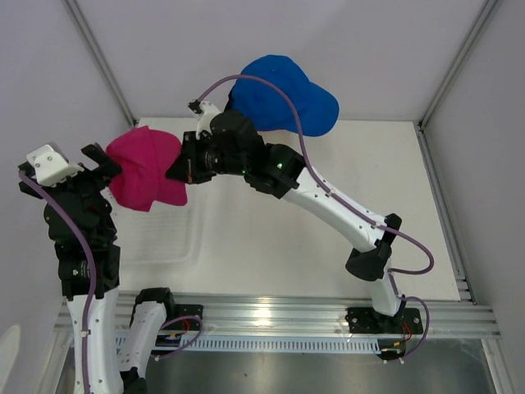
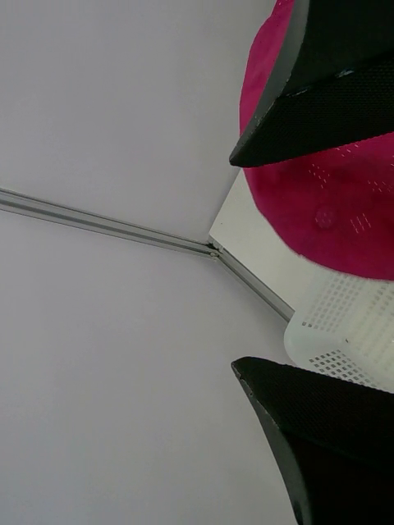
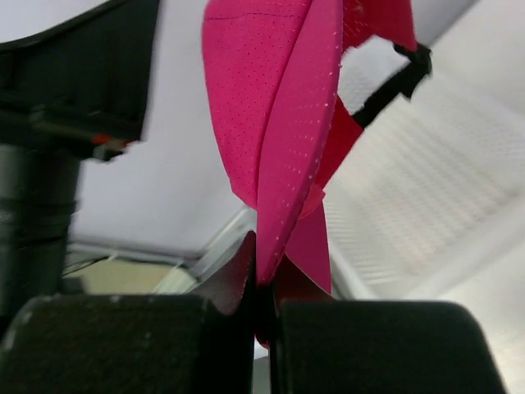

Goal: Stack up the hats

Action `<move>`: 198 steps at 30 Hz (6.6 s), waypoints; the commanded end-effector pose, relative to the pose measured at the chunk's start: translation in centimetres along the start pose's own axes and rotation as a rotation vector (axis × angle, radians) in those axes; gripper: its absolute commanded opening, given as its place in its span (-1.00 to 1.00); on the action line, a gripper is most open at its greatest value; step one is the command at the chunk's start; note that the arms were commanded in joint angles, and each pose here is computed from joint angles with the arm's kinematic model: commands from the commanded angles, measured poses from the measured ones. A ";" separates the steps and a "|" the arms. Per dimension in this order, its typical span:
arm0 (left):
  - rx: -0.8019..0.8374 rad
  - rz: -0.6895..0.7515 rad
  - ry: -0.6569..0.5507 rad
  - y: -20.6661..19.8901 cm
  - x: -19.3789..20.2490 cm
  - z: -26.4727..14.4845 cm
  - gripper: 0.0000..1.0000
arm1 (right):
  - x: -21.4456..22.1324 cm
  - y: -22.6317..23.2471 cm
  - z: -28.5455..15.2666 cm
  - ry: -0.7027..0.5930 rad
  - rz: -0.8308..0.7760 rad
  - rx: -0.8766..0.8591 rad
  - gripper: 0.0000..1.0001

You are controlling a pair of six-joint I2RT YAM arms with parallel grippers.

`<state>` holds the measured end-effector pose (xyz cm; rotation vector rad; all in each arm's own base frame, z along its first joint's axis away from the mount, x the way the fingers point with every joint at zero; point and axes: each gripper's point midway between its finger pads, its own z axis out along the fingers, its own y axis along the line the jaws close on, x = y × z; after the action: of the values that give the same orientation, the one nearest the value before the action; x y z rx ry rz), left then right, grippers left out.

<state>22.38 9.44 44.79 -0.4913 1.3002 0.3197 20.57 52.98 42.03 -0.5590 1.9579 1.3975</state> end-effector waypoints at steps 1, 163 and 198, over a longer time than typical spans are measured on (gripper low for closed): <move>0.026 -0.036 -0.055 -0.4 -1.2 -0.2 0.99 | -3.7 -2.8 -1.0 -0.147 -0.099 0.149 -1.00; 0.248 -0.144 0.217 -8.1 8.6 5.4 0.97 | -20.7 -15.7 -27.3 -0.259 0.193 -0.268 -1.00; 0.242 -0.134 0.237 -8.3 9.5 6.0 0.96 | -19.2 -25.1 -26.7 -0.167 0.326 -0.107 -1.00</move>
<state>33.70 4.96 36.06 -0.4217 1.5655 0.0023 43.05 19.86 45.64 -0.1564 1.8991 1.7774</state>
